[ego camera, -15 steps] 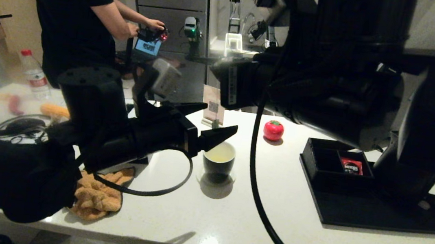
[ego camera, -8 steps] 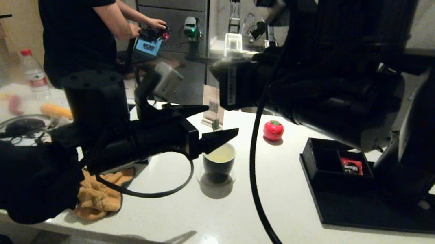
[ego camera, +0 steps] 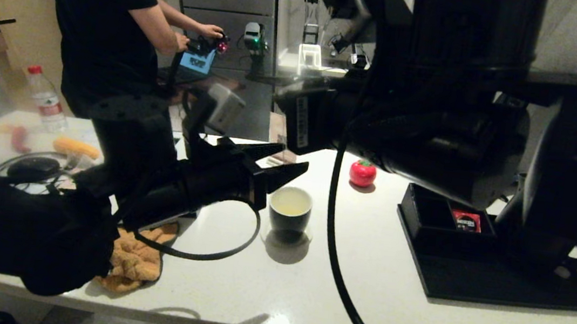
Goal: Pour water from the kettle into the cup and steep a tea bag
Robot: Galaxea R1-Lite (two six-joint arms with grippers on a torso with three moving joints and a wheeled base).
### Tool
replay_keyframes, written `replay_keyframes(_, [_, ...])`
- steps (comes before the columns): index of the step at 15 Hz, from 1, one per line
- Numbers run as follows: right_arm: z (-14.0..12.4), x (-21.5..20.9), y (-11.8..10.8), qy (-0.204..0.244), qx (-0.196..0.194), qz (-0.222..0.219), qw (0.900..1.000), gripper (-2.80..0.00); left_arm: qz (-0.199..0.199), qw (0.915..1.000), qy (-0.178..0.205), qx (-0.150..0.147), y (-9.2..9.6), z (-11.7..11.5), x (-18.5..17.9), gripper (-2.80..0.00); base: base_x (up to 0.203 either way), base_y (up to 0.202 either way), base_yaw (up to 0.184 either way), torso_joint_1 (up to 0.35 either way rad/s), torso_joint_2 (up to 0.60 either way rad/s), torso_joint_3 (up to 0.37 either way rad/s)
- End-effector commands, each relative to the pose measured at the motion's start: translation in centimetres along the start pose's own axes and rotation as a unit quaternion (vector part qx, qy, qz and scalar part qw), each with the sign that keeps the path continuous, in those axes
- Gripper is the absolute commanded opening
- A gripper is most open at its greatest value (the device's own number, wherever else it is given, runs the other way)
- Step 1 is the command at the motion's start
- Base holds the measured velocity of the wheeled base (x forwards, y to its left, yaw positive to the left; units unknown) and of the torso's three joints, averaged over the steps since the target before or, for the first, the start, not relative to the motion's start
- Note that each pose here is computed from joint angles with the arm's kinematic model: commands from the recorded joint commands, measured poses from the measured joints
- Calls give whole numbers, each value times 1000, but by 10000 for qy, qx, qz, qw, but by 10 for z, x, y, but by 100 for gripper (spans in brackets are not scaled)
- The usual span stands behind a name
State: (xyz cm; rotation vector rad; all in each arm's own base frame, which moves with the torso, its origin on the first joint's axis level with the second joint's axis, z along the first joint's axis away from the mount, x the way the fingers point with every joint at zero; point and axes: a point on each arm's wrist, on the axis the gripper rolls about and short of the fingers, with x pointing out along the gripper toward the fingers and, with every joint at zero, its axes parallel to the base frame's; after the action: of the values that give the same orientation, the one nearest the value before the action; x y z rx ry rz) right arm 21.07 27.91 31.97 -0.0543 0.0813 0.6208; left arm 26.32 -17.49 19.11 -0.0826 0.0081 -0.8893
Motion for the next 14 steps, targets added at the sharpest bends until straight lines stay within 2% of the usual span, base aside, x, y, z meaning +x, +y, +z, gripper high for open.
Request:
replay_keyframes(1, [-1,1,1,17,-6,-8,10000,-280,-8,10000,-28,4,0,0,0,-280,0,0,0,0,0,0])
replay_keyframes(11, [-3,2,2,32,-5,2,10000,-280,-6,10000,-9,12,0,-1,-1,-280,0,0,0,0,0,0])
replay_keyframes(14, [-12,0,1,94,-25,-6,10000,-280,10,10000,-4,11,1,-1,-2,-280,0,0,0,0,0,0])
